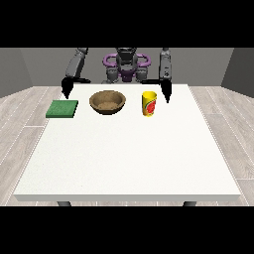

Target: Pick the cup and pour the ball into the bowl, then pick the bowl and place it on the pad

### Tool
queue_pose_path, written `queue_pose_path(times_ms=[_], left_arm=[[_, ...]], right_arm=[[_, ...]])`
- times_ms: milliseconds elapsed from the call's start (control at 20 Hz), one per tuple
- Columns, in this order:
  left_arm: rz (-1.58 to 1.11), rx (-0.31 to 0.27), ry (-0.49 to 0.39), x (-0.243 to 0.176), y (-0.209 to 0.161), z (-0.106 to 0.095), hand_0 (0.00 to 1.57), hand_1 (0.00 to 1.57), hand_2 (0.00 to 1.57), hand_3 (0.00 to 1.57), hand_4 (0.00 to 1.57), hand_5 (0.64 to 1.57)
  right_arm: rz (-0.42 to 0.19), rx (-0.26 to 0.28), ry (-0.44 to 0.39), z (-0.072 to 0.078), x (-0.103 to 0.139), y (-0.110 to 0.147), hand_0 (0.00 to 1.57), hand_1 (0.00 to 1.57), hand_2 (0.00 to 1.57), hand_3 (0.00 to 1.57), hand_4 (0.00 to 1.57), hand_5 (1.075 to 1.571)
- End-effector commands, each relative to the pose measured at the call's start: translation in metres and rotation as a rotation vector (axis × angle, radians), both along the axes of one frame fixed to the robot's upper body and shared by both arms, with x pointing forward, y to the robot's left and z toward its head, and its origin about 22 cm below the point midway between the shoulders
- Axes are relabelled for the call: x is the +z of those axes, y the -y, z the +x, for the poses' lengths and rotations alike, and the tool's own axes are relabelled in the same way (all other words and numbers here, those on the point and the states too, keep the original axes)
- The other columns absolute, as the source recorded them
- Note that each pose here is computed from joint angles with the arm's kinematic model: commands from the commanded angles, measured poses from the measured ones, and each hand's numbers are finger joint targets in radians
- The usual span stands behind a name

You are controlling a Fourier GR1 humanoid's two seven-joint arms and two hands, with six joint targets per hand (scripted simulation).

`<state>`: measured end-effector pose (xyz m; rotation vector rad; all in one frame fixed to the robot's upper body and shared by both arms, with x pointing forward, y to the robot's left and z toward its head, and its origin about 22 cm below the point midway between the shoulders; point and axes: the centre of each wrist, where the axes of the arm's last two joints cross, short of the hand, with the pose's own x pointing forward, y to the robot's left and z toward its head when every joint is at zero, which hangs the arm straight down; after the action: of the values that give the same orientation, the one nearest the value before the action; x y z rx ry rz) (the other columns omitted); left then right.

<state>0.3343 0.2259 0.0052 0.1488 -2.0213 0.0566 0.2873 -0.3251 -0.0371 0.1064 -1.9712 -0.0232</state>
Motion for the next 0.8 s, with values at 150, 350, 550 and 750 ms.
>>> queue_pose_path(times_ms=[150, 350, 550, 750], left_arm=[[-0.013, 0.007, 0.051, 0.013, -0.018, 0.032, 0.0, 0.0, 0.0, 0.0, 0.0, 1.41], [-0.019, 0.085, 0.078, -0.004, -0.032, 0.037, 0.0, 0.0, 0.0, 0.0, 0.0, 1.393], [-0.001, 0.09, 0.124, -0.006, -0.013, 0.042, 0.0, 0.0, 0.0, 0.0, 0.0, 1.391], [-0.018, 0.117, 0.13, -0.005, -0.006, 0.05, 0.0, 0.0, 0.0, 0.0, 0.0, 1.411]], right_arm=[[0.016, 0.024, 0.059, 0.019, -0.001, 0.006, 0.0, 0.0, 0.0, 0.0, 0.0, 1.547], [-0.003, 0.067, 0.09, 0.018, 0.014, 0.021, 0.0, 0.0, 0.0, 0.0, 0.0, 1.548], [-0.003, 0.066, 0.158, 0.021, 0.006, 0.022, 0.0, 0.0, 0.0, 0.0, 0.0, 1.548], [-0.01, 0.047, 0.174, 0.033, 0.024, 0.032, 0.0, 0.0, 0.0, 0.0, 0.0, 1.541]])
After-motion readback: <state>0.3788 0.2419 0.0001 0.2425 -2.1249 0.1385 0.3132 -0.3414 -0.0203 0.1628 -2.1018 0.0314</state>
